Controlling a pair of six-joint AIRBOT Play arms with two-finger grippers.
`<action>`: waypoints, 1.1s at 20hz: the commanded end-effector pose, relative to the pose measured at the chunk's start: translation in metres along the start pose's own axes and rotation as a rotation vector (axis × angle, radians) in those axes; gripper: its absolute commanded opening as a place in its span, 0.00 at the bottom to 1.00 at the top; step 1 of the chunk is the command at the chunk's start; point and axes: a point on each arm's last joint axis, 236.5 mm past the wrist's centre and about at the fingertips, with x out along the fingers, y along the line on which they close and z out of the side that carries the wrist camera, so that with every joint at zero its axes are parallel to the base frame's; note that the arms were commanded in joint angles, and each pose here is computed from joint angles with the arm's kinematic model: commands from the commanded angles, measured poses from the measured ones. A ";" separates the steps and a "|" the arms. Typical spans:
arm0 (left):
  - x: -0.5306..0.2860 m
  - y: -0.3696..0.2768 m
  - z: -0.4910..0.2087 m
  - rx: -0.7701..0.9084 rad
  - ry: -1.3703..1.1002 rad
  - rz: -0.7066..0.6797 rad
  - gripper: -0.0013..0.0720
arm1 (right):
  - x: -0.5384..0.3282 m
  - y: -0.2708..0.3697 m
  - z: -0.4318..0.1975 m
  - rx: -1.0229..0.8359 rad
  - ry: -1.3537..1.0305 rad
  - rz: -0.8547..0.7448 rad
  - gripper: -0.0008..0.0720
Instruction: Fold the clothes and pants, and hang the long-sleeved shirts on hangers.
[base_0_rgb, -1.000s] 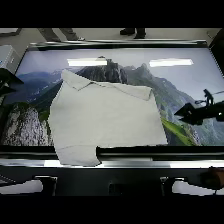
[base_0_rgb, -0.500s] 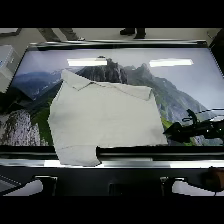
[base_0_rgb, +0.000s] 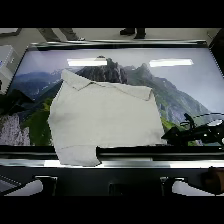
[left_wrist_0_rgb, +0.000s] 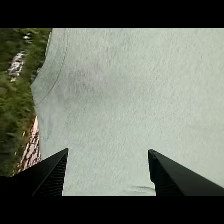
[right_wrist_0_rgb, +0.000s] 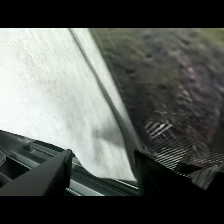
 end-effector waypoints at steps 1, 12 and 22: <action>0.000 0.000 0.000 0.003 -0.001 0.000 0.80 | -0.004 0.008 0.008 -0.009 -0.051 0.020 0.61; 0.000 0.000 0.003 0.016 -0.014 -0.001 0.80 | -0.025 0.003 0.010 -0.054 -0.125 -0.081 0.68; 0.000 -0.004 0.003 0.014 -0.015 -0.020 0.80 | -0.004 -0.005 0.013 -0.006 -0.098 -0.042 0.67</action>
